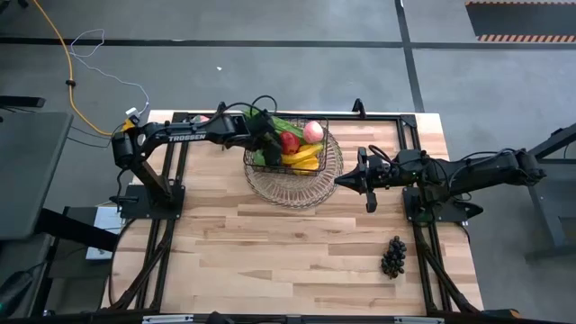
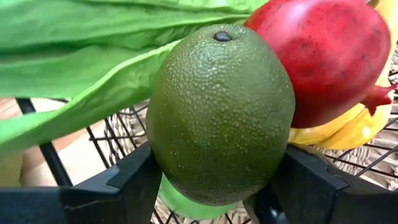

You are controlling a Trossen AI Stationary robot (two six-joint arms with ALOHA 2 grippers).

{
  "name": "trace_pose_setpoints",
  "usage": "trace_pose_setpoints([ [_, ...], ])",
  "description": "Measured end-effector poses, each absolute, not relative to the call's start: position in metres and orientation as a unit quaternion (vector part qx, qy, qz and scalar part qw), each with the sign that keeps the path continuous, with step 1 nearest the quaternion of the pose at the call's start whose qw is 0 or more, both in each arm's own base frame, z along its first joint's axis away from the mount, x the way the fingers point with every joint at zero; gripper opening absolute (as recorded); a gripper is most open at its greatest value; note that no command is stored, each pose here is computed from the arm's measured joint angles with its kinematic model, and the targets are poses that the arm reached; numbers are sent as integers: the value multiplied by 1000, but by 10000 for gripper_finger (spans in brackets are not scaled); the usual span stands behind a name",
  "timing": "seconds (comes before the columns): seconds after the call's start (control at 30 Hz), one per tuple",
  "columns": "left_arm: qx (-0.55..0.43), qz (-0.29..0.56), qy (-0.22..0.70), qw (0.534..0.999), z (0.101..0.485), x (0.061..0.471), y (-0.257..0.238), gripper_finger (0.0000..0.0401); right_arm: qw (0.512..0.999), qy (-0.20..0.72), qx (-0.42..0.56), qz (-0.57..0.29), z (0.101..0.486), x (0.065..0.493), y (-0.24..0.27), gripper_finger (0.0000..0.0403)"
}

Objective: Build produce basket
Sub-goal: Put the lime into the black wire basket

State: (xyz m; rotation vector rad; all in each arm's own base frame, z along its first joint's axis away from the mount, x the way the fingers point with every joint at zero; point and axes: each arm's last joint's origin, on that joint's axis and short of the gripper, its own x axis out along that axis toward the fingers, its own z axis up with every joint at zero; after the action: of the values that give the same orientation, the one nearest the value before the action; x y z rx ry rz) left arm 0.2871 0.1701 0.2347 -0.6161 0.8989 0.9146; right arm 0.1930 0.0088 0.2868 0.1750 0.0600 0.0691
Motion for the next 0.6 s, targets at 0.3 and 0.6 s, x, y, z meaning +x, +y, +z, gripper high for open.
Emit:
trace_pose_setpoints([
  [0.3, -253, 471, 399, 745, 236, 285, 173, 278, 995, 30, 87, 34, 287, 193, 9, 0],
  [0.6, -254, 471, 406, 741, 235, 284, 172, 388, 995, 30, 91, 34, 287, 193, 9, 0],
])
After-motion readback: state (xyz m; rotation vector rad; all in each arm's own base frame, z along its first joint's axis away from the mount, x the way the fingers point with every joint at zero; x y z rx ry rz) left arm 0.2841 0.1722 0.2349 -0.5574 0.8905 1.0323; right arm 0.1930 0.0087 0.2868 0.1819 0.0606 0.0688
